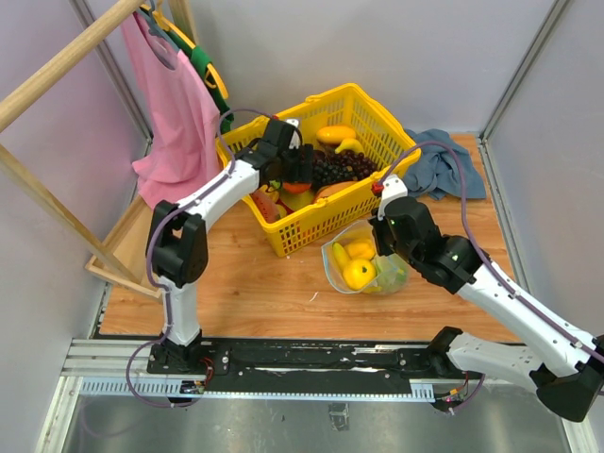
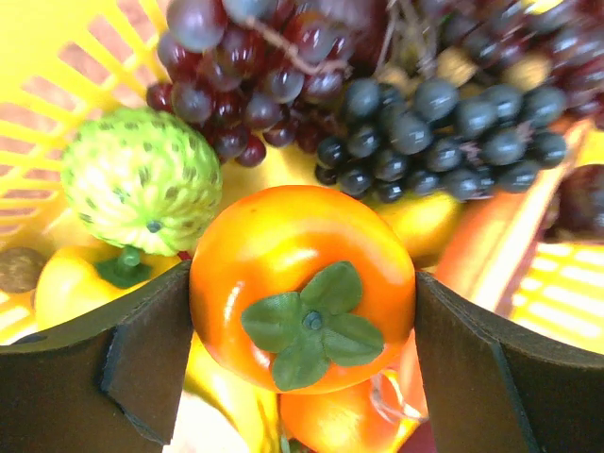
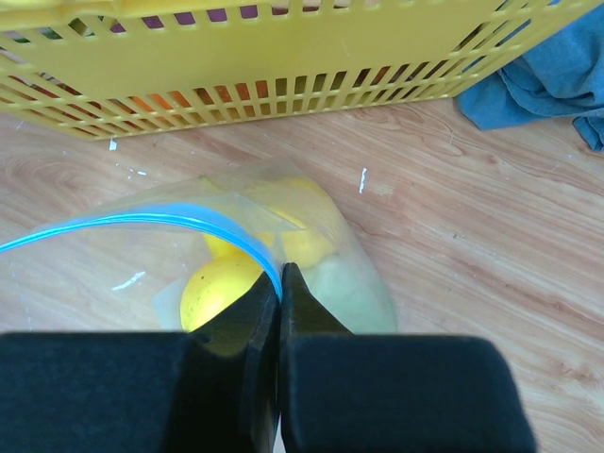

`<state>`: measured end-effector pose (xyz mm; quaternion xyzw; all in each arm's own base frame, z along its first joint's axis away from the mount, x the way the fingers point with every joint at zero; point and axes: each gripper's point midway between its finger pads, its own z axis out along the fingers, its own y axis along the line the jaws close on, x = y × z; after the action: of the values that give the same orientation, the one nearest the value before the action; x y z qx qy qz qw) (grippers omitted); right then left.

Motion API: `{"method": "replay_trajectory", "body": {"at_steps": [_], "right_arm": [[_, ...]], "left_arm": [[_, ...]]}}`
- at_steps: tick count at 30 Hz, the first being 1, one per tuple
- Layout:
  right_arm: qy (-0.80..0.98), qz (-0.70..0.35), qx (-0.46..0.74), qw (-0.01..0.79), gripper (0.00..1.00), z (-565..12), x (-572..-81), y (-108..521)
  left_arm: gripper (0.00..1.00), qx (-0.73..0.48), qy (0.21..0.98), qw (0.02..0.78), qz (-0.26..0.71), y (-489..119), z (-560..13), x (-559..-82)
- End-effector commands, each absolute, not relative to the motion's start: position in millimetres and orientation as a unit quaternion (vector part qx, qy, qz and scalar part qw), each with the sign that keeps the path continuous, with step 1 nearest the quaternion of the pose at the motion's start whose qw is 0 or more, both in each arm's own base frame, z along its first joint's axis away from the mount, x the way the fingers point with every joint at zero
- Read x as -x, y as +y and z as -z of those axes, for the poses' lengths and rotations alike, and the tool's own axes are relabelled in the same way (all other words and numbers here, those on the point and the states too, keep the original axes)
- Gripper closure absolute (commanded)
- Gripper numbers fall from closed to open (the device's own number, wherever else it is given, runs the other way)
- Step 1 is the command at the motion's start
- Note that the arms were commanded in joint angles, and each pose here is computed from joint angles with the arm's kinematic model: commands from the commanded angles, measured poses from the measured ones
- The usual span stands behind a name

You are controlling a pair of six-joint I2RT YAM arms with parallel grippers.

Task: Place the food in the zip-top bag and seal the zipper
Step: Pick up the fake fruit from the bin, then place the fake fruit in the zipper food storage bag.

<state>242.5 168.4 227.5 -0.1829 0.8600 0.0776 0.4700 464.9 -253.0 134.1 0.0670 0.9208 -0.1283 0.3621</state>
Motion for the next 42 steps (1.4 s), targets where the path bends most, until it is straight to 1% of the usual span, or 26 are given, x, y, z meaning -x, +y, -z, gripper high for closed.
{"method": "replay_trajectory", "body": {"at_steps": [1,9,14,18,24,30,36,42], "right_arm": [[0.856,-0.075,0.162,0.485,0.99,-236.8,-245.5,161.2],[0.850,-0.074,0.151,0.499,0.99,-248.0,-247.2,157.8],[0.846,-0.086,0.152,0.505,0.99,-256.5,-246.7,161.0],[0.844,-0.094,0.149,0.507,1.00,-261.0,-245.9,162.2],[0.844,-0.098,0.135,0.509,0.99,-269.6,-243.5,159.4],[0.839,-0.116,0.126,0.516,1.00,-276.9,-238.1,158.5],[0.841,-0.123,0.123,0.513,0.99,-273.9,-235.3,158.9],[0.842,-0.126,0.121,0.510,0.99,-273.4,-233.8,158.9]], "left_arm": [[0.57,-0.063,0.883,0.436,0.164,-255.5,-199.5,-467.8],[0.57,-0.070,0.830,0.508,0.221,-257.1,-276.6,-434.7],[0.59,-0.085,0.779,0.554,0.282,-260.9,-328.8,-392.4],[0.60,-0.101,0.751,0.575,0.309,-266.3,-349.3,-358.0],[0.61,-0.144,0.712,0.584,0.361,-290.7,-366.7,-299.6],[0.63,-0.190,0.684,0.580,0.400,-317.2,-368.6,-246.5],[0.64,-0.208,0.656,0.584,0.431,-329.9,-367.9,-208.2],[0.65,-0.246,0.645,0.569,0.447,-353.6,-350.2,-174.1]]}}
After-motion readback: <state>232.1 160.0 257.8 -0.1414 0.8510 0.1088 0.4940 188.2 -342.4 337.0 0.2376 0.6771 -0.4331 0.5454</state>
